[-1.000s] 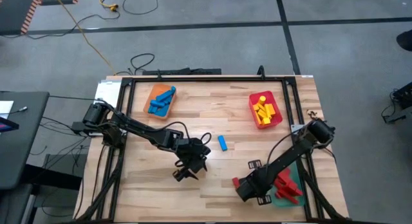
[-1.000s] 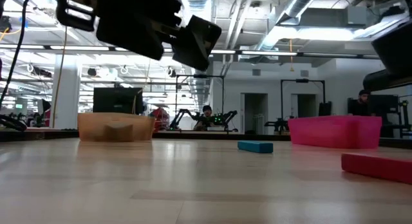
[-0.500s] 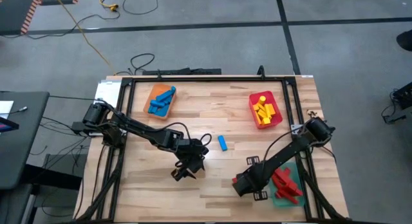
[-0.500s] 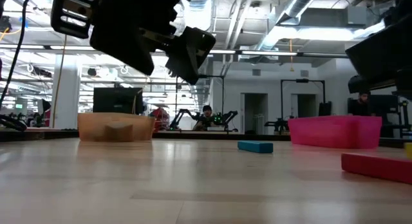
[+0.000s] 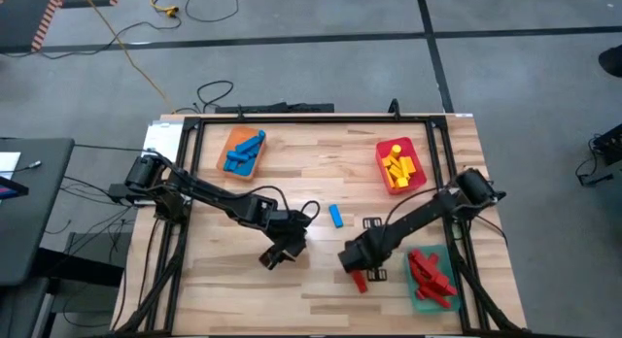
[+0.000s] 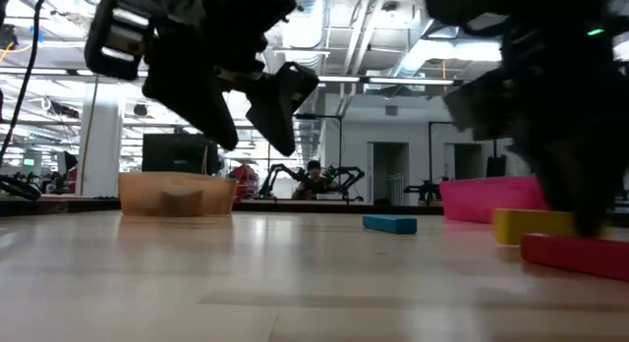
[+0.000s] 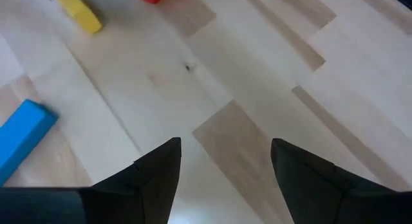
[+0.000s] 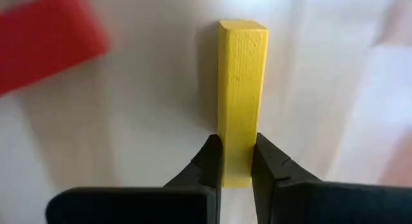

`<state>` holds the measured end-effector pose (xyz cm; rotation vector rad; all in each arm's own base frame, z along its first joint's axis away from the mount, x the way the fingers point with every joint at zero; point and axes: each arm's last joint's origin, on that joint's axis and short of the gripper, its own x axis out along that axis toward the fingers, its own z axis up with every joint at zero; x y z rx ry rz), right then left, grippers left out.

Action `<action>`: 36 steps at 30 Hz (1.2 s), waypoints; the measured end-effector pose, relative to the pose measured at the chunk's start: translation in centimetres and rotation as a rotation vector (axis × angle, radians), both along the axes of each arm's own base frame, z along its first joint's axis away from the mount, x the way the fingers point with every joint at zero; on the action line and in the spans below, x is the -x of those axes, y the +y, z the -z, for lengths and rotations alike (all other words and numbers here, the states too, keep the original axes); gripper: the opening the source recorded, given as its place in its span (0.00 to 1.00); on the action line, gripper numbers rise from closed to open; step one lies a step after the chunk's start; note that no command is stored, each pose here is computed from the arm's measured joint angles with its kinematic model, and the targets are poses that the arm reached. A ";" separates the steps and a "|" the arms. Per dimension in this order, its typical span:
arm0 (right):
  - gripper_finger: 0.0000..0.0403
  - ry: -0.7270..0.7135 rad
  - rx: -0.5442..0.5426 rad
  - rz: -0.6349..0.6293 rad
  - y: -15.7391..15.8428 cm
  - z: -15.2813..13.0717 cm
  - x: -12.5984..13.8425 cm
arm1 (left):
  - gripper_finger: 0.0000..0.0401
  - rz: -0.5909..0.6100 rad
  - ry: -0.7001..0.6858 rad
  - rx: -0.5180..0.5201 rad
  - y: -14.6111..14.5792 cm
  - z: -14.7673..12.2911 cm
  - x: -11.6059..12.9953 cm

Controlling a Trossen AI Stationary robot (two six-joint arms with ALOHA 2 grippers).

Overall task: Sort blocks
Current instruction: Put the yellow rectangle block into the red bin

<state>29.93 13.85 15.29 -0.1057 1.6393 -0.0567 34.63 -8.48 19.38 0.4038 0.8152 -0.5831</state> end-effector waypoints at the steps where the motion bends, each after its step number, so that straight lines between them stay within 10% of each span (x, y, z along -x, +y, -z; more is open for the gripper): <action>1: 0.14 -0.019 0.011 0.006 -0.3 -0.1 -0.2 | 0.59 -0.005 0.003 -0.003 0.1 0.0 0.0; 18: 0.14 -0.378 0.121 0.140 -4.7 -8.4 0.6 | 0.59 -0.142 -0.234 0.024 5.0 -1.6 -2.4; 36: 0.14 -0.045 0.333 0.694 -16.2 -11.9 6.6 | 0.59 0.008 -0.141 0.054 5.2 -0.8 -1.7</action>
